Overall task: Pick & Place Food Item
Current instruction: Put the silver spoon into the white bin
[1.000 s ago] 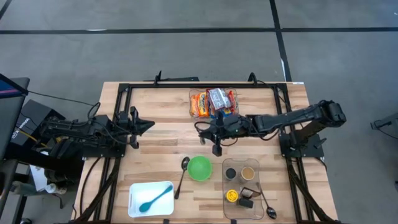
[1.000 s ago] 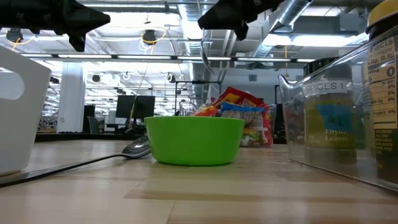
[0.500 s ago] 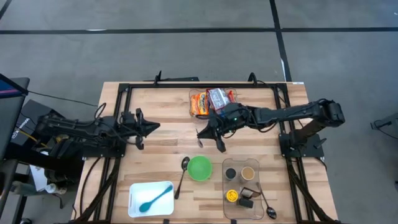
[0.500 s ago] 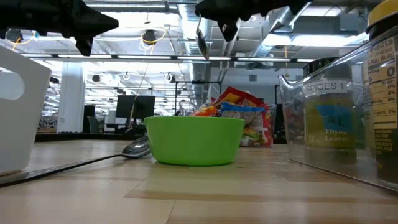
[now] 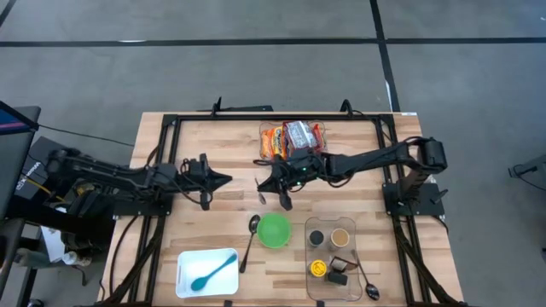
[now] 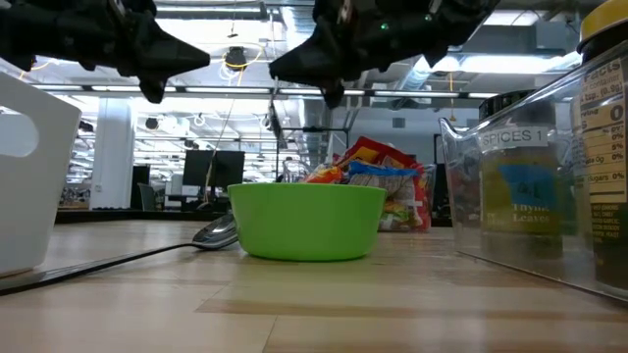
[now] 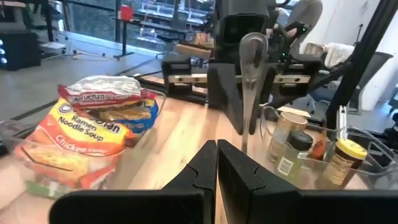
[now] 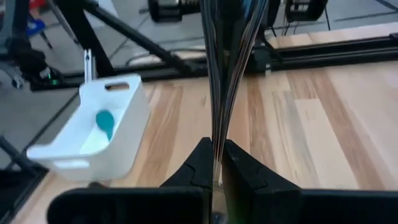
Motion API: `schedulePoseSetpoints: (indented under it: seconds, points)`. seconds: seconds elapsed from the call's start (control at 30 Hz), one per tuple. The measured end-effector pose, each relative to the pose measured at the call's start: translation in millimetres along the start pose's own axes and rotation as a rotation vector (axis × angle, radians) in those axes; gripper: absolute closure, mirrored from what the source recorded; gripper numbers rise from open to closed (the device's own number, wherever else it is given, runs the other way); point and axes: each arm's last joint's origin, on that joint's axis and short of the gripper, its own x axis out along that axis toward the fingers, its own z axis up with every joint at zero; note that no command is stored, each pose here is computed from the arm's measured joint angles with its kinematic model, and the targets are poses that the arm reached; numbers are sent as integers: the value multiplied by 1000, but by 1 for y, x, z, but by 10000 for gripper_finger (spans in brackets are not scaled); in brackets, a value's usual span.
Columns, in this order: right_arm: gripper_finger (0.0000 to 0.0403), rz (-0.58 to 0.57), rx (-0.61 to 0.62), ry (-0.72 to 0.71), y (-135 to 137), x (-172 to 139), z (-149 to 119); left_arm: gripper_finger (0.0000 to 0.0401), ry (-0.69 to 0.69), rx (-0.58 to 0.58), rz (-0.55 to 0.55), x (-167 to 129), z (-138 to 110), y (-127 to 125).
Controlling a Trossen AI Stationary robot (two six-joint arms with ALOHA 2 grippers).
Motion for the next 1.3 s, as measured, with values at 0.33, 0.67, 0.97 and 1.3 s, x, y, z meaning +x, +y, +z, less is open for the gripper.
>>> schedulePoseSetpoints:
  seconds: [0.33, 0.67, 0.97, 1.3]
  points:
    - [392, -62, 29, -46, -5, 7, -3, 389, -42, 7, -8, 14, -2, -4]
    - [392, -58, 40, -52, -1, 8, -2, 299, -84, 3, -52, 30, -9, -9]
    - [392, -59, 38, -45, 3, 9, -3, 252, -149, -16, -65, 43, -15, -12]
    - [392, -61, 51, -27, 4, 9, -5, 215, -111, 22, -62, 71, -14, -21]
